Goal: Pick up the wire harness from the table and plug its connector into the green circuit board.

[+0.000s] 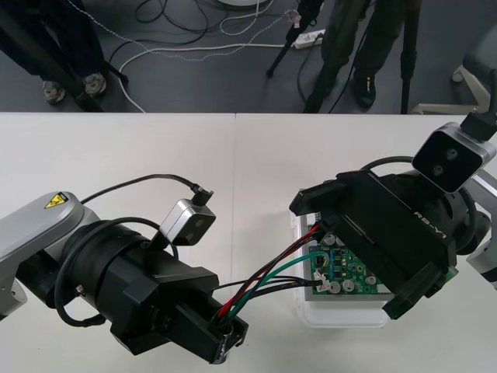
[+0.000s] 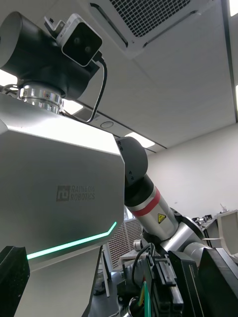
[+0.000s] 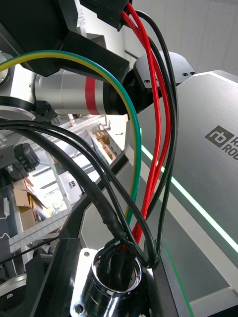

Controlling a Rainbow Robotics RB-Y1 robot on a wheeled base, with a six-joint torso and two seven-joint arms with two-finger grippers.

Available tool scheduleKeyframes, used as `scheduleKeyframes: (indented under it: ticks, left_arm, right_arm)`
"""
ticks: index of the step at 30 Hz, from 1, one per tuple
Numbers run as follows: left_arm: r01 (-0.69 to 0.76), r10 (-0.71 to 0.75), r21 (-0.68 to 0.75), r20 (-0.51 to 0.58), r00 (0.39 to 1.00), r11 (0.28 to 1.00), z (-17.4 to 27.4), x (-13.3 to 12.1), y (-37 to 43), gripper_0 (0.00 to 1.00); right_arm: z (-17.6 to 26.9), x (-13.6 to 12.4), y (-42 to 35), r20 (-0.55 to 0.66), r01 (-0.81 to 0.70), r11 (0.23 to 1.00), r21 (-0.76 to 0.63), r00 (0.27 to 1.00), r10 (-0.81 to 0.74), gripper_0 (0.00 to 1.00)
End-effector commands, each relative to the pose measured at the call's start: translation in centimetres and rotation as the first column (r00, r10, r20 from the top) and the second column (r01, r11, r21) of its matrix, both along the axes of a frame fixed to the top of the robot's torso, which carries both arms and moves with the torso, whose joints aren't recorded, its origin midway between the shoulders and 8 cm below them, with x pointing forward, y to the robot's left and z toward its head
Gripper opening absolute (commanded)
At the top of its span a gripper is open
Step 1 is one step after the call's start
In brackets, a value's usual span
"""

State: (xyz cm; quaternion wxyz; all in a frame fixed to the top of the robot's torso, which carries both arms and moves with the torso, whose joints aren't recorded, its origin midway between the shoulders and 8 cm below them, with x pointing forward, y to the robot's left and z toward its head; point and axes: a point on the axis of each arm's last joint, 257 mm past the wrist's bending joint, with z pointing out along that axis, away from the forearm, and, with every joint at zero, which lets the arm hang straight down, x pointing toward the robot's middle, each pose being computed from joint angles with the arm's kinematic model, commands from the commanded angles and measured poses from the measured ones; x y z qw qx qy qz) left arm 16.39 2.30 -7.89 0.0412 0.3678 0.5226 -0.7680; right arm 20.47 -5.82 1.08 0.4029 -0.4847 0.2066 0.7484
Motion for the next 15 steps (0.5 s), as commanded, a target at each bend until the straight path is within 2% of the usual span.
scheduleKeyframes:
  ticks: [1,15]
  left_arm:
    - [0.088,-0.088,-0.003,0.003,0.996,0.996,1.37,-1.77,-0.3,0.0]
    - [0.087,-0.087,-0.003,0.001,0.996,0.996,1.35,-1.78,-0.29,0.0]
  right_arm:
    - [0.83,-0.35,-0.31,-0.004,-0.043,0.999,-0.016,0.999,0.043,1.0]
    - [0.17,0.33,-0.21,-0.007,-0.022,0.999,-0.036,1.0,0.022,1.0]
